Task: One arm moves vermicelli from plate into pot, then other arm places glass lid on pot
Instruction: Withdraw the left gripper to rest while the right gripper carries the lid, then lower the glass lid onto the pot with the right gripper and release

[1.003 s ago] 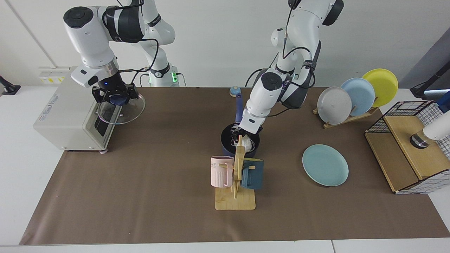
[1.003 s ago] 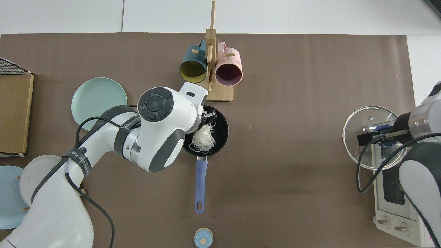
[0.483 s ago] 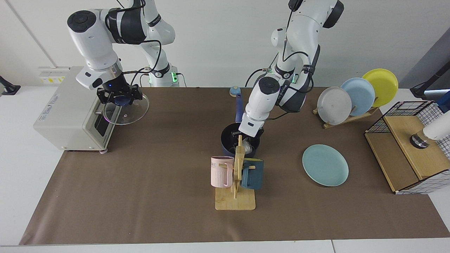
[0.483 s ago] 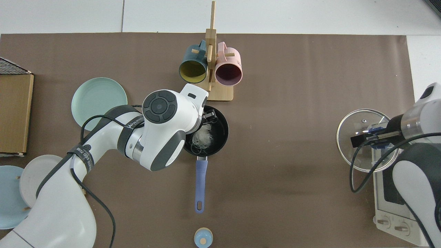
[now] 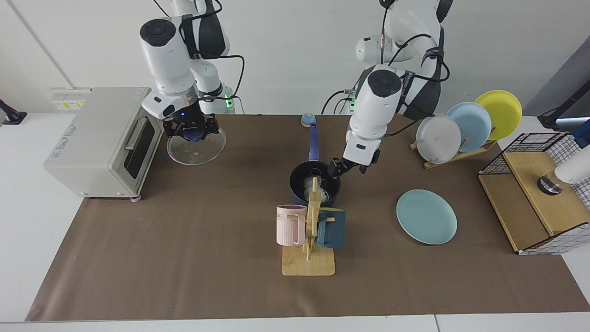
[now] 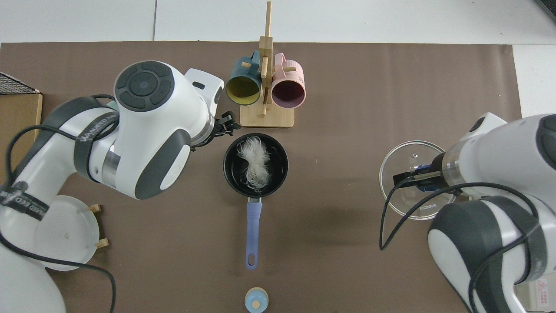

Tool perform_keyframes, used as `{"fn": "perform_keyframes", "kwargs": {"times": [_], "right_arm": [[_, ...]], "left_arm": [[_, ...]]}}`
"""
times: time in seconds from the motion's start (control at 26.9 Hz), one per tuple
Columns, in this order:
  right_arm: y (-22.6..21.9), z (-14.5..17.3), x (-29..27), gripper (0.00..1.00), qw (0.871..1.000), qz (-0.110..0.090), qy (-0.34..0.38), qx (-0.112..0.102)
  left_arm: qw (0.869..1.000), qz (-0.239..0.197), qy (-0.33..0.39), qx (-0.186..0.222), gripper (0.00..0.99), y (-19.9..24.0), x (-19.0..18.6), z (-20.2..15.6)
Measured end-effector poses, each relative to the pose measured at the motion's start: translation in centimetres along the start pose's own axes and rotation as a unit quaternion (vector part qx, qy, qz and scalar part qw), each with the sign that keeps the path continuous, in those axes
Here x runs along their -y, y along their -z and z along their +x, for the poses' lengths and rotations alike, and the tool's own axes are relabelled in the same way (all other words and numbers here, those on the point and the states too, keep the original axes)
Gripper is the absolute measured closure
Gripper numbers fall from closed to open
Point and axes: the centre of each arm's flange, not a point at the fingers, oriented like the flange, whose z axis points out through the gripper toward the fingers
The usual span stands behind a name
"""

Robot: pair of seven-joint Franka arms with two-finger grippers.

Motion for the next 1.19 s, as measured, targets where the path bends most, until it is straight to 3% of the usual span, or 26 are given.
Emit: {"fn": "perform_keyframes", "kwargs": {"times": [0.26,0.56,0.78,1.04,1.19], "right_arm": [[-0.5,-0.3,7.9,0.56,0.999,-0.001,-0.031,-0.024],[-1.6,-1.0,16.6,0.56,0.997,0.013,-0.069,-0.041],[-2.3,-0.2,21.8,0.56,0.994,0.032,-0.097,-0.031],[-5.4,1.6,27.1,0.56,0.992,0.022,-0.119,-0.02],[-6.6,3.5,30.3,0.56,0.991,0.03,-0.128,-0.022]], "left_arm": [[0.999,0.015,-0.03,0.003,0.0,5.1,7.1,2.7],[0.997,0.013,-0.069,0.024,0.0,10.2,16.3,4.5],[0.995,0.017,-0.098,0.032,0.0,10.8,19.5,5.0],[0.993,0.017,-0.111,0.035,0.0,10.5,21.6,5.7],[0.992,0.017,-0.117,0.035,0.0,10.5,21.4,5.6]]}}
